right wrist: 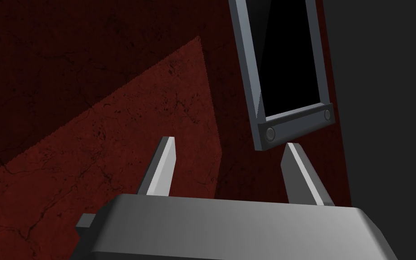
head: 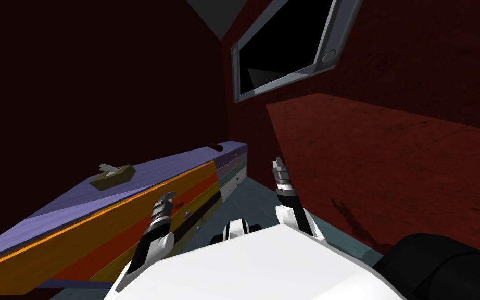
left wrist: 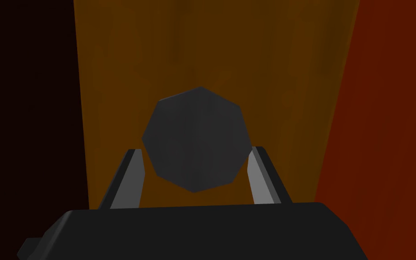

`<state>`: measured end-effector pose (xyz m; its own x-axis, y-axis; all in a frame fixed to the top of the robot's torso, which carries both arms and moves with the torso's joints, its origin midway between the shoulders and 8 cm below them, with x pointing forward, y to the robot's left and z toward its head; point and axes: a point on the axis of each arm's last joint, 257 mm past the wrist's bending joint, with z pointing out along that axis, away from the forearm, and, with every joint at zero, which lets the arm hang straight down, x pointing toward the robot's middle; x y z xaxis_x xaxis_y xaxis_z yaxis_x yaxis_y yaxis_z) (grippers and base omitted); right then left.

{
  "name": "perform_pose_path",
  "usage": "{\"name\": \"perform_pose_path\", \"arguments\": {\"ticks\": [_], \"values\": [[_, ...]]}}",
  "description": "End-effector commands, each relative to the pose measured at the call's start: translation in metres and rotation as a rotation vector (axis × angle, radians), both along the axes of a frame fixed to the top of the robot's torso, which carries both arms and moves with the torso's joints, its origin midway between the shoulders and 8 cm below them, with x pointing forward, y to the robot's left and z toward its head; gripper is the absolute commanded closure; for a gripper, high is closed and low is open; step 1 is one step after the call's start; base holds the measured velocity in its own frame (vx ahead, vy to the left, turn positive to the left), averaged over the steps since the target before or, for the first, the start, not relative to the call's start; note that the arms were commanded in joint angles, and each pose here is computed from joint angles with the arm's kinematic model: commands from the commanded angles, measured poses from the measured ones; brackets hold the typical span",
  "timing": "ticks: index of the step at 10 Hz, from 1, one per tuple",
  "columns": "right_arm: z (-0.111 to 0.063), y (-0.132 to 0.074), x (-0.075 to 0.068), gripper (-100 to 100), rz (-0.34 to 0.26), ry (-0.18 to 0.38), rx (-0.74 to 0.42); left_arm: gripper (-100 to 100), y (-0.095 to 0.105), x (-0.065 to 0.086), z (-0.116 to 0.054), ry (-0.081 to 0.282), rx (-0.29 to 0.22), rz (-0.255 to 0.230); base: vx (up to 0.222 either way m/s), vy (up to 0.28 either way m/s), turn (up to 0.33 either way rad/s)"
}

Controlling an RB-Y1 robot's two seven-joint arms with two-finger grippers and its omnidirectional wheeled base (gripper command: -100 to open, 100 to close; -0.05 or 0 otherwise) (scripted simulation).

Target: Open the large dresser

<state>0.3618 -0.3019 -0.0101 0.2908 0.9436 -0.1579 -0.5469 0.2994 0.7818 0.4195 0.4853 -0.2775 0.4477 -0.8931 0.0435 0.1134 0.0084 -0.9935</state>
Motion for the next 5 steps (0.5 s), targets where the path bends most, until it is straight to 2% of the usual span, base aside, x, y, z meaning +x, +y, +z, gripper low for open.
{"name": "perform_pose_path", "arguments": {"ticks": [1, 2, 4, 5], "values": [[0.0, 0.0, 0.0, 0, 0.0, 0.0, 0.0, 100, 0.002, 0.016, 0.005, -0.016, 0.01, -0.022, -0.094, -0.057, 0.017], [0.0, 0.0, 0.0, 0, 0.0, 0.0, 0.0, 100, 0.0, 0.023, 0.001, -0.012, 0.001, -0.025, -0.104, -0.069, 0.021], [0.0, 0.0, 0.0, 0, 0.0, 0.0, 0.0, 100, 0.003, 0.016, -0.024, 0.038, -0.018, -0.015, -0.028, -0.023, -0.013], [0.0, 0.0, 0.0, 0, 0.0, 0.0, 0.0, 100, 0.012, 0.036, 0.002, -0.011, 0.01, -0.027, -0.103, -0.057, 0.011]]}}
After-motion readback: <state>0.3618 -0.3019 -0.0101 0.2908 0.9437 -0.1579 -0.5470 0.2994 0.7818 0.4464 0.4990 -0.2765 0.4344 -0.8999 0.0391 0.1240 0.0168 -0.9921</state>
